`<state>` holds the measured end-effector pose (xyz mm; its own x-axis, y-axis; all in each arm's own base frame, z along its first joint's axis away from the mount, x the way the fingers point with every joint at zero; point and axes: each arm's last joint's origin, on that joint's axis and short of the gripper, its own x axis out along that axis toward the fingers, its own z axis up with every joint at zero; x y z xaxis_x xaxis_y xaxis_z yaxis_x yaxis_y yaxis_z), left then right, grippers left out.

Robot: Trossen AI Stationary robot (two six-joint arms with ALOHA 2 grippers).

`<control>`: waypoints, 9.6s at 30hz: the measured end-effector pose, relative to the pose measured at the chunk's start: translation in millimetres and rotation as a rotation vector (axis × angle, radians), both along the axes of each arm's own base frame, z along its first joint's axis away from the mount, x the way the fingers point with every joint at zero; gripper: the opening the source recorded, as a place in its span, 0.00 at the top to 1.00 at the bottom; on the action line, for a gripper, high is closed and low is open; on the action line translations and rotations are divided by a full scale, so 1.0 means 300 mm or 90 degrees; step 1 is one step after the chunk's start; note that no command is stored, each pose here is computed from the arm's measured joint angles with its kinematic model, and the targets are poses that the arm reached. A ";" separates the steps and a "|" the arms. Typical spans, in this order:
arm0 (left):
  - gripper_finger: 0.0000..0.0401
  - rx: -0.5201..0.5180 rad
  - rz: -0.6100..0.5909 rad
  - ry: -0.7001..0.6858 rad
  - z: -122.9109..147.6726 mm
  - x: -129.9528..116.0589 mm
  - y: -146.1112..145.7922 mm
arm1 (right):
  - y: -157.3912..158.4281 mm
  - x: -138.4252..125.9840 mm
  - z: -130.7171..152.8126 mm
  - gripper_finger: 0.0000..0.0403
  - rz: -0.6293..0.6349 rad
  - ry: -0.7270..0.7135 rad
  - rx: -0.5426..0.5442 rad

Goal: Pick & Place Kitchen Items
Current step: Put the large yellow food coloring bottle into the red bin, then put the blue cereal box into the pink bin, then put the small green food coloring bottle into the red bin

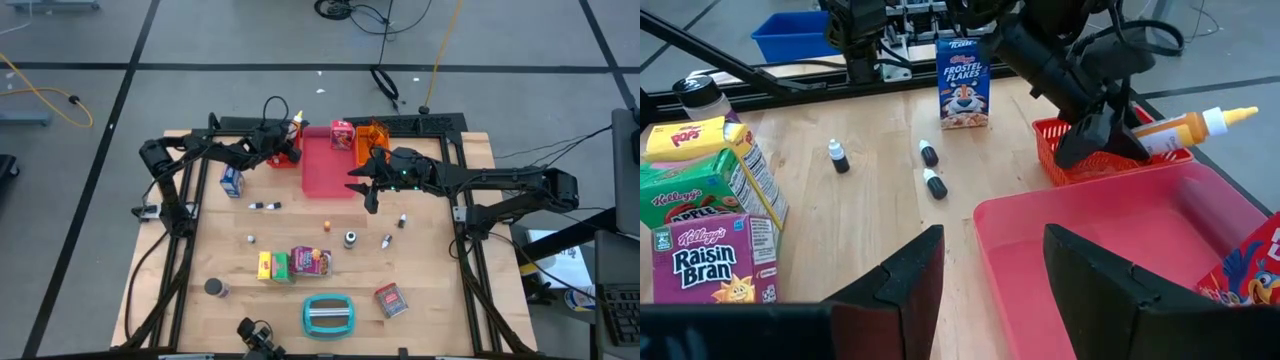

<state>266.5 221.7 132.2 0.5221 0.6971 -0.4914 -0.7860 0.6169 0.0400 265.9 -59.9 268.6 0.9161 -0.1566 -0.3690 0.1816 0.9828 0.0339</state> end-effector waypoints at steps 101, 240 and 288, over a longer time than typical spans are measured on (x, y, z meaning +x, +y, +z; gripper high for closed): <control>0.43 -0.301 0.221 0.219 0.337 -0.365 -0.519 | 0.001 -0.003 -0.007 0.59 0.000 0.014 0.003; 0.74 0.162 -0.331 0.381 0.382 0.201 0.021 | 0.005 -0.023 -0.092 0.59 -0.005 -0.021 0.012; 0.67 0.015 -0.301 0.260 0.574 0.133 -0.258 | 0.212 -0.327 -0.330 0.59 -0.438 0.435 0.393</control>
<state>306.4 144.3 304.3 0.5500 0.4498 -0.7037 -0.3466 0.8895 0.2976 167.9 3.9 169.7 0.2858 -0.1659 -0.9438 0.8391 0.5190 0.1629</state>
